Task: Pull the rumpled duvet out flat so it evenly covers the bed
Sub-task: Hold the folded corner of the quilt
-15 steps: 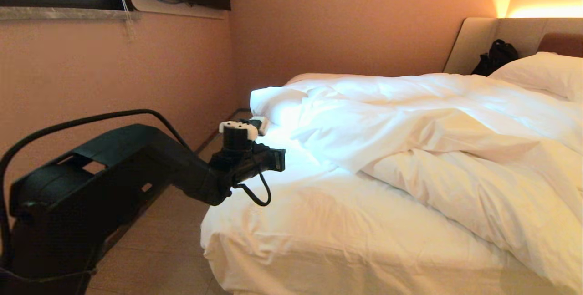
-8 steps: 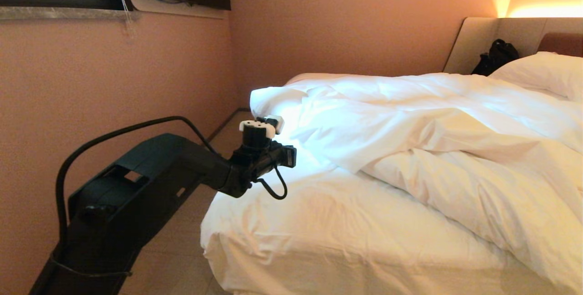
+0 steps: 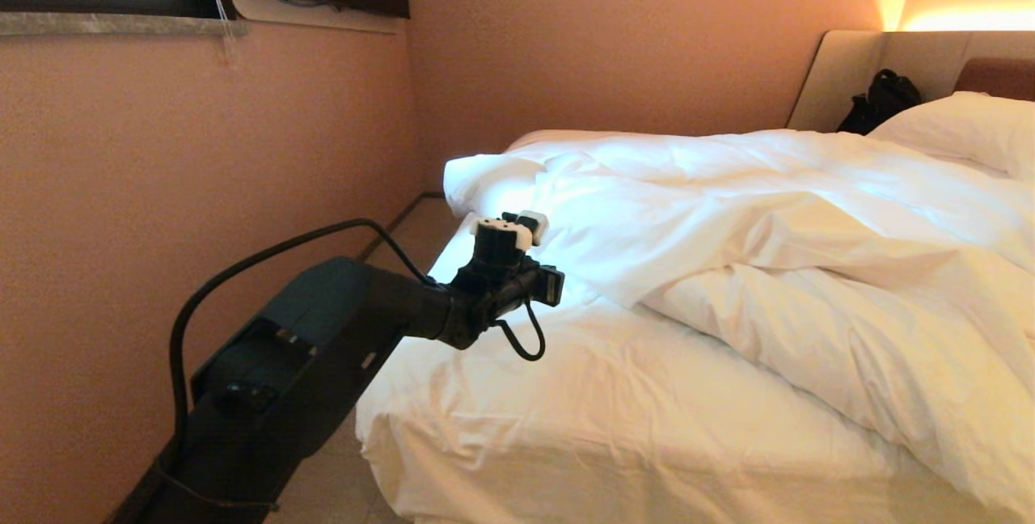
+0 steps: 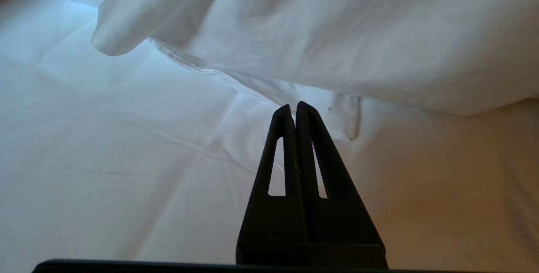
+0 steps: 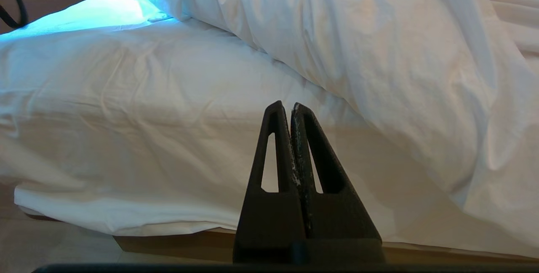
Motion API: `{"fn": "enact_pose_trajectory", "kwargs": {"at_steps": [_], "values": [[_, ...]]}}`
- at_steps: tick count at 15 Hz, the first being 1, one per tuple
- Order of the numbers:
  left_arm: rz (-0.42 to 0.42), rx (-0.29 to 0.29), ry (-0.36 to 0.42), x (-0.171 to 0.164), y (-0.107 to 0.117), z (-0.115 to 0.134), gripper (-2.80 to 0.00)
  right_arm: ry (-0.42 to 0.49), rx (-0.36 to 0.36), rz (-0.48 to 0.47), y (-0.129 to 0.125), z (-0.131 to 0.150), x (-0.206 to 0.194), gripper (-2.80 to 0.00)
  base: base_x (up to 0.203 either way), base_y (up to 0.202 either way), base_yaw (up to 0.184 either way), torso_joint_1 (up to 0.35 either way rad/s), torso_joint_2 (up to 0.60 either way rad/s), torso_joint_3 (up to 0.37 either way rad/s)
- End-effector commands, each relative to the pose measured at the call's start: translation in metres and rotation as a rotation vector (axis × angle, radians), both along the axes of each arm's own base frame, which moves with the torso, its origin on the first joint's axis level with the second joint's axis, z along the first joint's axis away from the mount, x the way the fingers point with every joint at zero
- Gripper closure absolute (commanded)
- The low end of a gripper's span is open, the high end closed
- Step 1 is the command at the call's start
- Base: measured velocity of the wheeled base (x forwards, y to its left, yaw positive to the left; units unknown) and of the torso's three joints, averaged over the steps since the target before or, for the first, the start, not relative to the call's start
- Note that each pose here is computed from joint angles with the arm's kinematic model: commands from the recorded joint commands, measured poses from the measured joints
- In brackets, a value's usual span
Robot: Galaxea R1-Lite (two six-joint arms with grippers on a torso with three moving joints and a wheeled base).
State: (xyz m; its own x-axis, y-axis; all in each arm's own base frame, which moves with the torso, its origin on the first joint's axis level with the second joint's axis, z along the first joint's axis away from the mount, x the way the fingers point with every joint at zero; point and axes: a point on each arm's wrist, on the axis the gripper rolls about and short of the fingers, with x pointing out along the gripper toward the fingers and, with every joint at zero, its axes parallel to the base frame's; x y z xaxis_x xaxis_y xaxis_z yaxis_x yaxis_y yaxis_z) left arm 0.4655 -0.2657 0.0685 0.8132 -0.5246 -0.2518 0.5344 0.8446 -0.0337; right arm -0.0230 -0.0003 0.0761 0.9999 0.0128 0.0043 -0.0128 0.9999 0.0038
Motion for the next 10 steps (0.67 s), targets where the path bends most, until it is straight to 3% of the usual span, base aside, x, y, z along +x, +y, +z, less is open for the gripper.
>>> {"fn": "enact_pose_trajectory", "kwargs": {"at_steps": [1, 9, 10], "values": [[0.005, 0.059, -0.03, 0.001, -0.005, -0.008, 0.0, 0.001, 0.001, -0.001, 0.0, 0.0, 0.0, 0.0, 0.0, 0.0, 0.0, 0.0, 0.0, 0.0], [-0.046, 0.129, -0.111, -0.007, -0.028, 0.001, 0.0, 0.001, 0.008, -0.007, 0.0, 0.0, 0.0, 0.0, 0.0, 0.0, 0.0, 0.0, 0.0, 0.0], [-0.058, 0.125, -0.118, -0.009, -0.032, 0.002, -2.8, 0.0, 0.008, -0.007, 0.0, 0.0, 0.0, 0.0, 0.0, 0.0, 0.0, 0.0, 0.0, 0.0]]}}
